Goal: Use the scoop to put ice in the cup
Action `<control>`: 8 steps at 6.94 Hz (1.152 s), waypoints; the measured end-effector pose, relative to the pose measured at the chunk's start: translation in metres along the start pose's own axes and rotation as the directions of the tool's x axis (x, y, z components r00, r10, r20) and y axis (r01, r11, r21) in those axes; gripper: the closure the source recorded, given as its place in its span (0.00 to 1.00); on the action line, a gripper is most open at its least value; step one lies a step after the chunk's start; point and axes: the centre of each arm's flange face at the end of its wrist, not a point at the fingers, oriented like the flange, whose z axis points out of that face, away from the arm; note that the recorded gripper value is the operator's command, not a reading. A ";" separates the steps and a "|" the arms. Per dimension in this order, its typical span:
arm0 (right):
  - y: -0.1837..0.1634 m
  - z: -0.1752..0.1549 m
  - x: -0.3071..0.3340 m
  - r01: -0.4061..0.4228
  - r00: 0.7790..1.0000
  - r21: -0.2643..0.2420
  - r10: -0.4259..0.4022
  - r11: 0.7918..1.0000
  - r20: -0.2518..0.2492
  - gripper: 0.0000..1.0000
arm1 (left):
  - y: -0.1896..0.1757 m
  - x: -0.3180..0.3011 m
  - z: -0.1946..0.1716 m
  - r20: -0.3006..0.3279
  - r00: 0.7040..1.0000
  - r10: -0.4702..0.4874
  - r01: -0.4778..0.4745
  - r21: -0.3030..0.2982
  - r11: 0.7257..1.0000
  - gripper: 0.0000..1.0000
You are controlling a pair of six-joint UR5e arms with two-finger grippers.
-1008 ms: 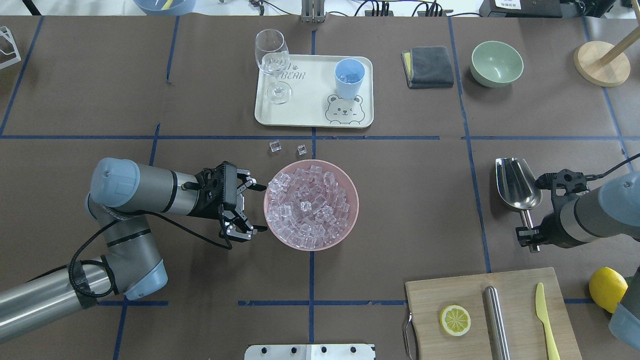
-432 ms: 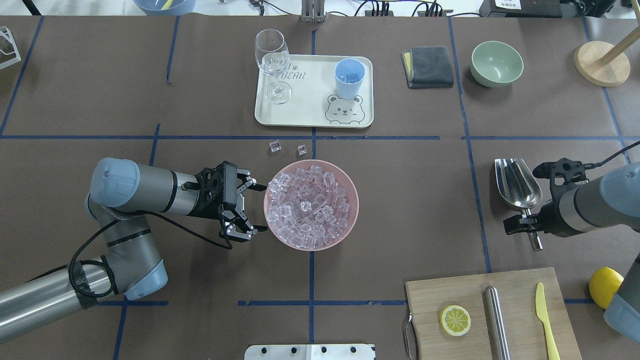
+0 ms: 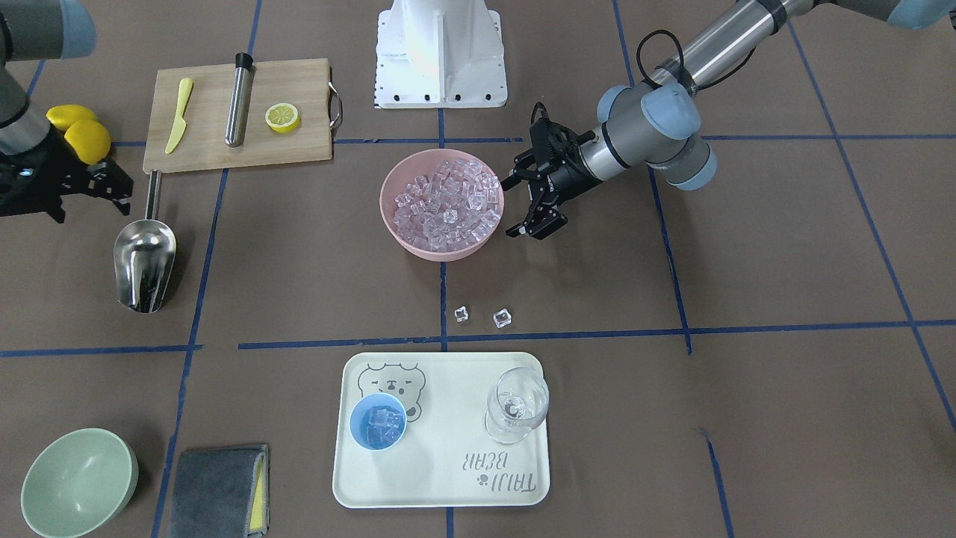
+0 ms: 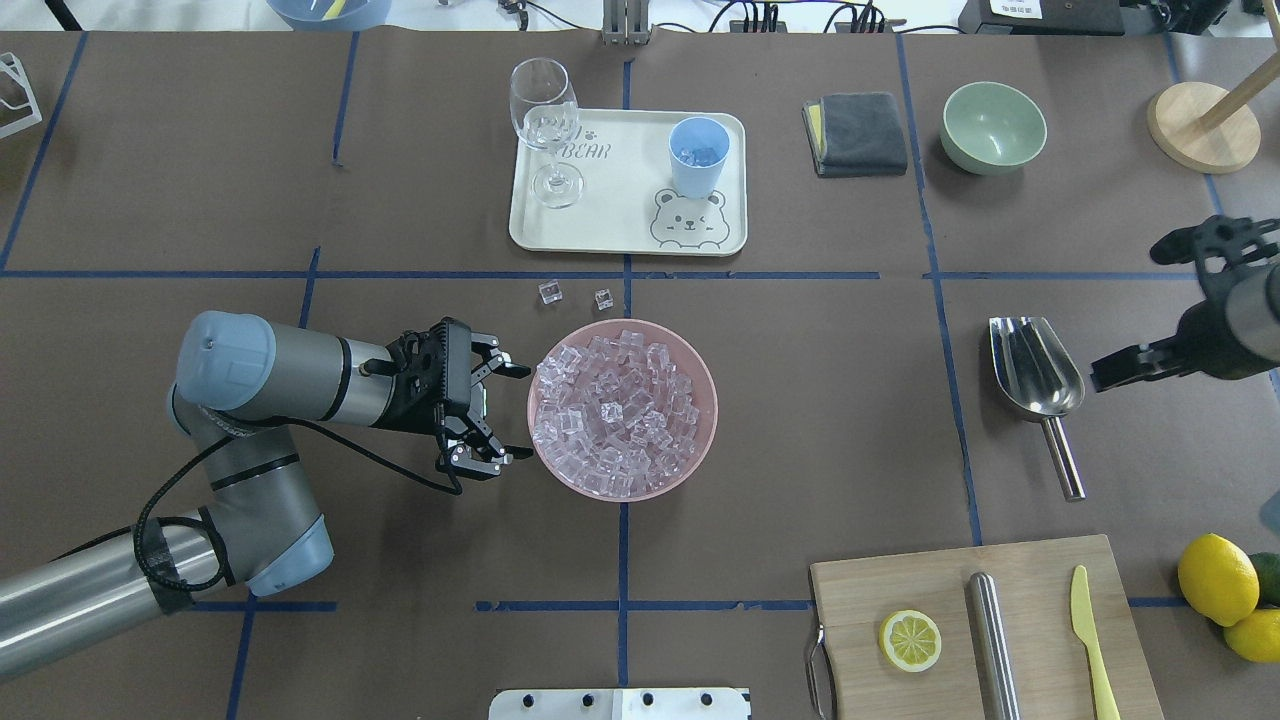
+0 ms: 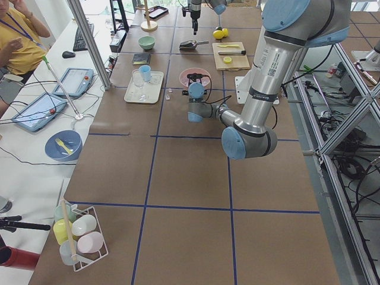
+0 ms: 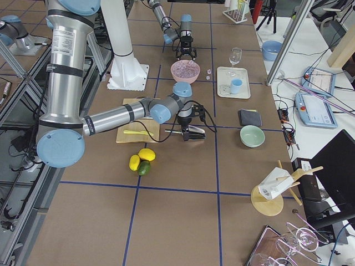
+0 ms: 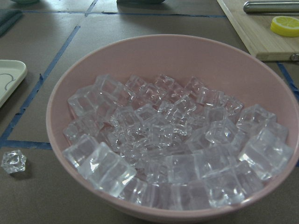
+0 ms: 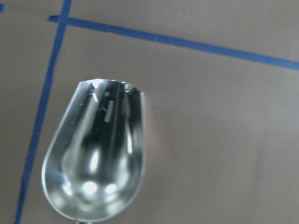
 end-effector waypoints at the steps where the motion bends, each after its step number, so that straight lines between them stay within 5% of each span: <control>1: -0.004 -0.027 0.049 0.063 0.998 -0.017 -0.063 0.998 -0.006 0.00 | 0.003 -0.003 -0.003 0.006 1.000 0.000 0.000 -0.007 1.000 0.00; 3: 0.011 -0.079 0.144 0.127 0.992 -0.046 -0.127 0.991 -0.011 0.00 | 0.006 -0.018 -0.012 0.038 0.999 -0.006 0.007 -0.023 1.000 0.00; 5: 0.040 -0.113 0.206 0.061 0.998 -0.067 -0.063 0.996 -0.017 0.00 | 0.003 -0.047 -0.032 0.102 0.994 -0.029 0.037 -0.070 0.997 0.00; 8: 0.071 -0.104 0.231 -0.041 0.999 -0.109 0.039 0.993 -0.016 0.00 | 0.010 -0.121 -0.107 0.264 0.962 -0.067 0.103 -0.126 0.987 0.00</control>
